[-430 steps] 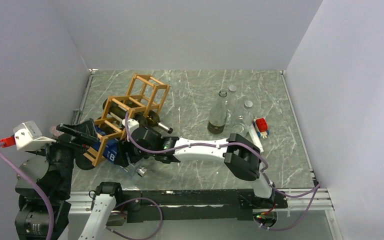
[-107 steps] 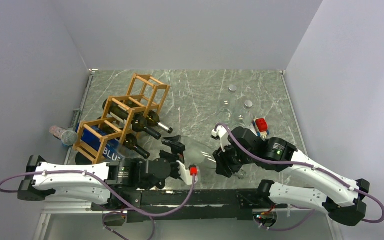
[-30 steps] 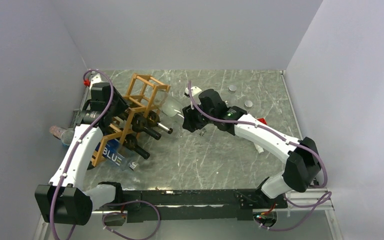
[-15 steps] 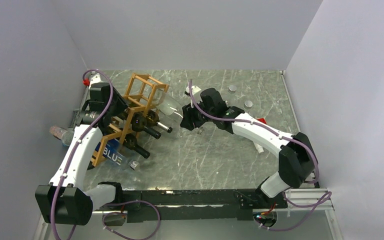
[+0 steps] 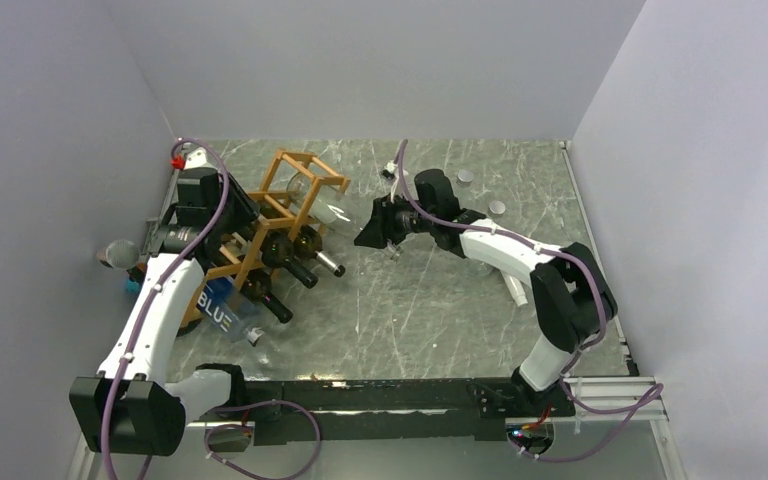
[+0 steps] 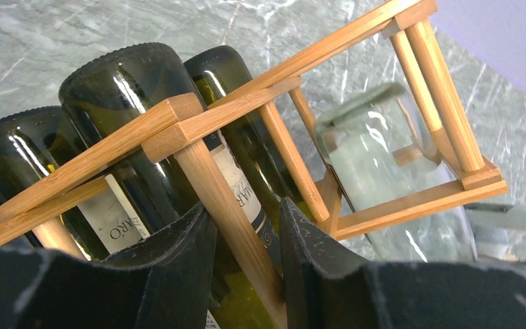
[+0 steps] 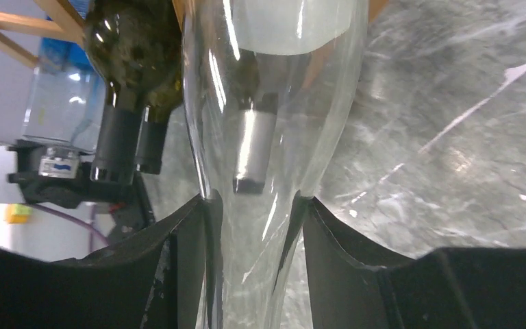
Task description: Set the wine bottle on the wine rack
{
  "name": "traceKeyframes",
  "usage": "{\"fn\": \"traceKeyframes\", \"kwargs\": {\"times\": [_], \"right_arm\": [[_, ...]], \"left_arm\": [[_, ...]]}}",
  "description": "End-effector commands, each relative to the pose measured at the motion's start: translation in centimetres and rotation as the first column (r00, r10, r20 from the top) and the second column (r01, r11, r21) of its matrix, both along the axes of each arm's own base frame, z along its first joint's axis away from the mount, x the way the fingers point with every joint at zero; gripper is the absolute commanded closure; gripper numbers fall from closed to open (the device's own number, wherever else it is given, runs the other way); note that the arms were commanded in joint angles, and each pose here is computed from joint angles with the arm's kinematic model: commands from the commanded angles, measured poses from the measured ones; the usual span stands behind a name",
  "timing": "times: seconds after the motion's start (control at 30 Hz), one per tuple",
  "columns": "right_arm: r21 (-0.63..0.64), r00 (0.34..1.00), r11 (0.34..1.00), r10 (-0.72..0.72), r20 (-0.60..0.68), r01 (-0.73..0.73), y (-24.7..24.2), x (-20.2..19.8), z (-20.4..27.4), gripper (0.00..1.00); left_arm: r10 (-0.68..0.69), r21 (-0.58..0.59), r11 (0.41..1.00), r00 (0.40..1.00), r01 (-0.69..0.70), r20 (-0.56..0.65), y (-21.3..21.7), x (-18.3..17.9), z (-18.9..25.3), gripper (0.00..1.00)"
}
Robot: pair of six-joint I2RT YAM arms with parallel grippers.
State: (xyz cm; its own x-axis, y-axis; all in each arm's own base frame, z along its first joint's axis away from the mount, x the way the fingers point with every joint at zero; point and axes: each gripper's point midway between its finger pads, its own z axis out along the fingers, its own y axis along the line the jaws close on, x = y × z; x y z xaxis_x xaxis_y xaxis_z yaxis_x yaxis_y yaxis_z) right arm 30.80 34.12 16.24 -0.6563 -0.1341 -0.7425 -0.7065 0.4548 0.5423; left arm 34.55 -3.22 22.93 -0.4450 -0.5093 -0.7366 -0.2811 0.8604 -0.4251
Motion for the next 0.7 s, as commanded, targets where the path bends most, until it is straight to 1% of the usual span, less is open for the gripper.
{"fn": "traceKeyframes", "kwargs": {"times": [0.0, 0.3, 0.57, 0.67], "right_arm": [[0.329, 0.955, 0.931, 0.058, 0.29, -0.157, 2.2, 1.7, 11.7, 1.0], [0.361, 0.973, 0.928, 0.011, 0.229, -0.095, 2.7, 3.1, 10.7, 1.0], [0.43, 0.98, 0.903, -0.093, 0.178, 0.008, 3.3, 4.6, 10.5, 1.0], [0.437, 0.981, 0.899, -0.095, 0.17, 0.012, 3.8, 4.8, 10.3, 1.0]], "left_arm": [[-0.151, 0.106, 0.983, 0.988, 0.148, 0.013, -0.8, -1.2, 0.5, 0.99], [-0.13, 0.085, 0.988, 0.991, 0.13, -0.005, -0.8, -1.1, 0.1, 0.99], [-0.115, 0.078, 0.99, 0.993, 0.116, -0.018, -0.7, -1.0, -0.3, 0.99], [-0.122, 0.081, 0.989, 0.992, 0.123, -0.018, -0.8, -1.0, -0.5, 0.99]]}}
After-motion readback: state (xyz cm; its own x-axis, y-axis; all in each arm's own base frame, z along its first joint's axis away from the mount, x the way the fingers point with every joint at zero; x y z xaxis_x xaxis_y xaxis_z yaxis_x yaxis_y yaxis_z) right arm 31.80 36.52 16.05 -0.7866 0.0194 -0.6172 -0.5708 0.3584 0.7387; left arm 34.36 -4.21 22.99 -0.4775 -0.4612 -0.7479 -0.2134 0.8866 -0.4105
